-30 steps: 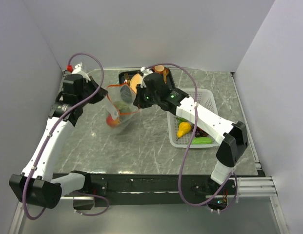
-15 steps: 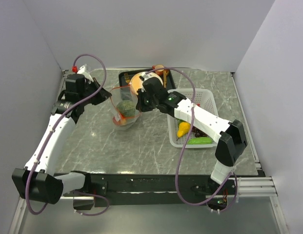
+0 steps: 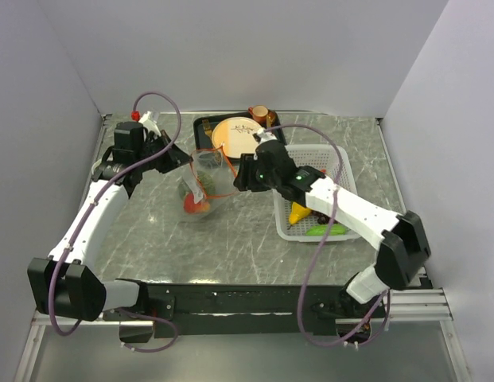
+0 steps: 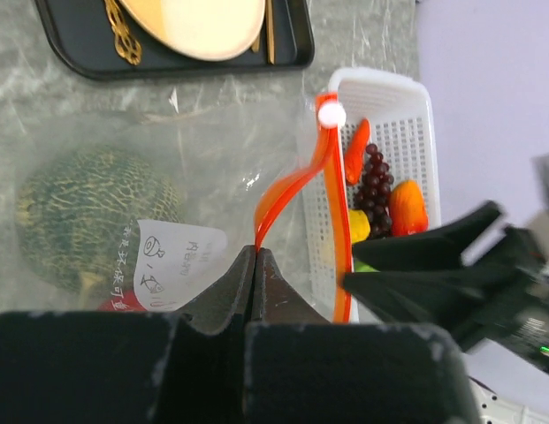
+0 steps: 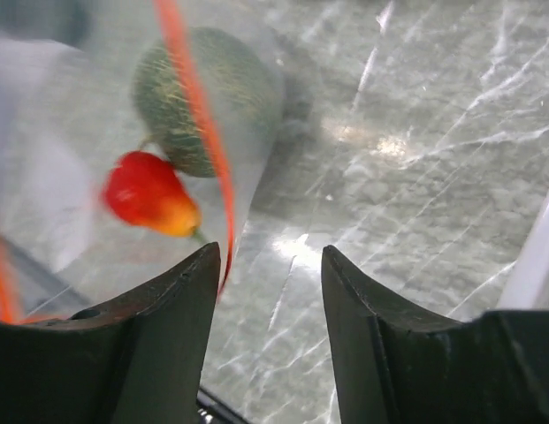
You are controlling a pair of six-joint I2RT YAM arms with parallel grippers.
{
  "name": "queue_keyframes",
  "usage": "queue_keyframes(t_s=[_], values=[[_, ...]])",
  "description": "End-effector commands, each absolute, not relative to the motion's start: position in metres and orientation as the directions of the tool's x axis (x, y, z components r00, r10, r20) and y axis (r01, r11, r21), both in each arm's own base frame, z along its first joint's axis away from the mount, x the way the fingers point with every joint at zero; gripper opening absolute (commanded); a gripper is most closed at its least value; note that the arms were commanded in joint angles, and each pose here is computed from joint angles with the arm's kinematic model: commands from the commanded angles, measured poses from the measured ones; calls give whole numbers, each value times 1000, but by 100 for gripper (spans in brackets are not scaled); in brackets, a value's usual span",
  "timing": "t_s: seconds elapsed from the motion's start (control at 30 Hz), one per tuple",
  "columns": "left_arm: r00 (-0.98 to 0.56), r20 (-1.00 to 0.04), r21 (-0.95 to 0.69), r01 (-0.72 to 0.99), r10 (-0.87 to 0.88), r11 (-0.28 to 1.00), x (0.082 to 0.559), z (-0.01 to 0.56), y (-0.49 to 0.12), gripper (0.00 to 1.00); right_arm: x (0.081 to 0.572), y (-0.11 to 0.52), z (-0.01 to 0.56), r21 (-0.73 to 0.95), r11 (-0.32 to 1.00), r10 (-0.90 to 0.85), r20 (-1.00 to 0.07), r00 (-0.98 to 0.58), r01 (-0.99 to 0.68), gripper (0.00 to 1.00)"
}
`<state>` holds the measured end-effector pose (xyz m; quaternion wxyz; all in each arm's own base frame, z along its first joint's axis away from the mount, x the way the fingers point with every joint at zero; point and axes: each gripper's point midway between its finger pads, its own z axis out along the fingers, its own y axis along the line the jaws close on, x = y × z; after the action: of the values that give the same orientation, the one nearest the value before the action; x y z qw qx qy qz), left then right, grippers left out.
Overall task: Place the food in the zip-top bag and seal the zipper
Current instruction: Adjust the zipper food storage bag at the center of the board.
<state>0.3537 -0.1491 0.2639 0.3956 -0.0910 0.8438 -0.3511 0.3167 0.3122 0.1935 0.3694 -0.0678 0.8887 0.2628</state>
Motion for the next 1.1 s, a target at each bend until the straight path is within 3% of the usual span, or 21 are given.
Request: queue_keyframes(t_s=[0.0, 0.07, 0.27, 0.3, 0.4, 0.5, 0.57, 0.67, 0.77, 0.93, 1.07], values=[[-654, -621, -691, 197, -431, 696, 352, 279, -158, 1, 313, 321, 278, 521, 744, 207, -776, -596, -420, 56], [-657, -621, -694, 206, -428, 690, 351, 280, -160, 1, 308, 326, 288, 527, 720, 227, -793, -565, -451, 56], [-654, -625, -697, 223, -426, 681, 350, 286, -162, 1, 313, 352, 300, 538, 666, 181, -789, -587, -518, 38], [-652, -626, -699, 227, -427, 678, 350, 288, -163, 1, 317, 359, 288, 544, 665, 163, -774, -612, -511, 32], [-648, -631, -700, 236, -427, 674, 350, 292, -164, 1, 318, 380, 270, 555, 643, 99, -744, -661, -528, 24], [-652, -630, -702, 245, -423, 669, 347, 294, -167, 1, 320, 394, 251, 564, 639, 48, -707, -705, -523, 21], [-653, -632, -703, 255, -418, 664, 346, 296, -170, 1, 320, 406, 228, 566, 644, -23, -658, -753, -514, 22], [-654, -632, -705, 261, -416, 660, 345, 298, -172, 1, 318, 410, 199, 559, 661, -88, -605, -791, -501, 34], [-650, -636, -703, 264, -417, 660, 344, 299, -173, 1, 310, 414, 180, 579, 643, -134, -560, -818, -502, 39], [-649, -630, -709, 257, -426, 657, 344, 298, -173, 1, 289, 427, 154, 645, 567, -246, -461, -853, -512, 39], [-648, -628, -713, 258, -431, 652, 343, 298, -174, 1, 279, 431, 148, 698, 523, -233, -436, -869, -490, 39]])
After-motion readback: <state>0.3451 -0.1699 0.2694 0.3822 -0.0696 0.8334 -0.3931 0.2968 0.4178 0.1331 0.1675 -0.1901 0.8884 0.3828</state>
